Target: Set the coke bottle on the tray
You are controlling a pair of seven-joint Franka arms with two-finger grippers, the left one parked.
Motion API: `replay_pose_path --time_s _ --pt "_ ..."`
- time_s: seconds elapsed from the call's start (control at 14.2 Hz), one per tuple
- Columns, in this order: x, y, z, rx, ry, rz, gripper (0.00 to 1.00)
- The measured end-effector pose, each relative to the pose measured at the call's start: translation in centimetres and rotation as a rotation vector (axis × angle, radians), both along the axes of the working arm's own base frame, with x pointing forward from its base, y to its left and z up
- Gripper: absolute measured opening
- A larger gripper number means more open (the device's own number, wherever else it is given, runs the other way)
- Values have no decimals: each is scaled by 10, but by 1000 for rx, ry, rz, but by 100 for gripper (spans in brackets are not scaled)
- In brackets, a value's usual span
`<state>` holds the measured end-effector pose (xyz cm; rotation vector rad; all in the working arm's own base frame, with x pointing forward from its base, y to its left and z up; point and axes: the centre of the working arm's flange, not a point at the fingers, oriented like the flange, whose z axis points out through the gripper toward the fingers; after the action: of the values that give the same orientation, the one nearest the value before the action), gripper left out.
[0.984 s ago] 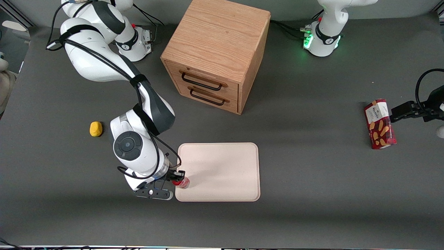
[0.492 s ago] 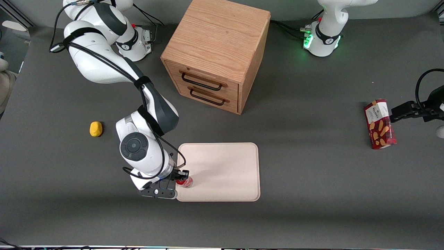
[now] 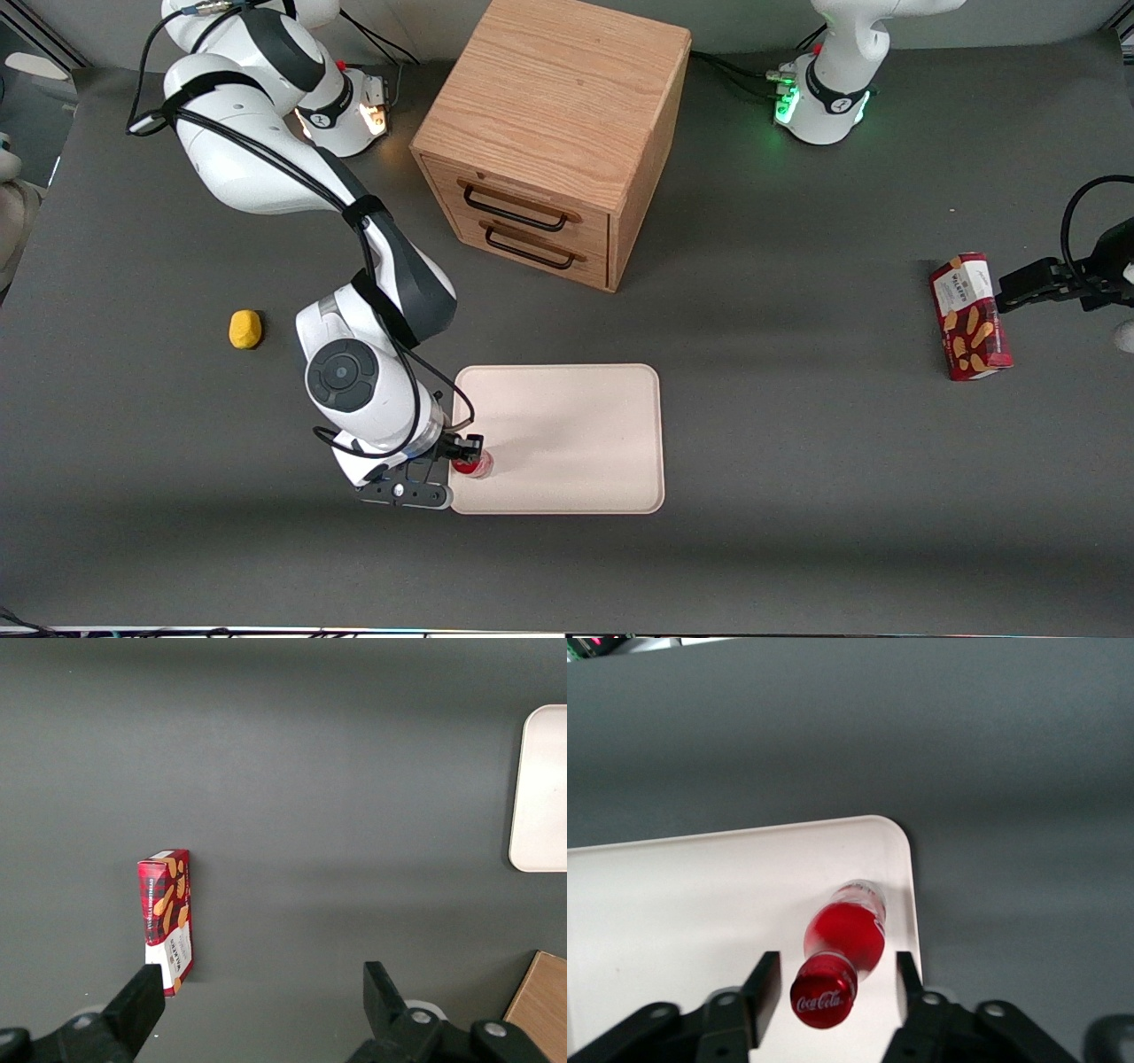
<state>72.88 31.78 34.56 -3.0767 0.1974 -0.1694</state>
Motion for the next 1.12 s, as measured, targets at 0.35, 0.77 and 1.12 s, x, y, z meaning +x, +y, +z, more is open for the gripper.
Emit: replay_pose_path --time_s 0.35,0.77,1.12 --pt "-19 -17 75 -71 62 -18 100" --pt "-75 -63 220 -168 104 30 100" --pt "-96 -182 293 -173 124 169 100"
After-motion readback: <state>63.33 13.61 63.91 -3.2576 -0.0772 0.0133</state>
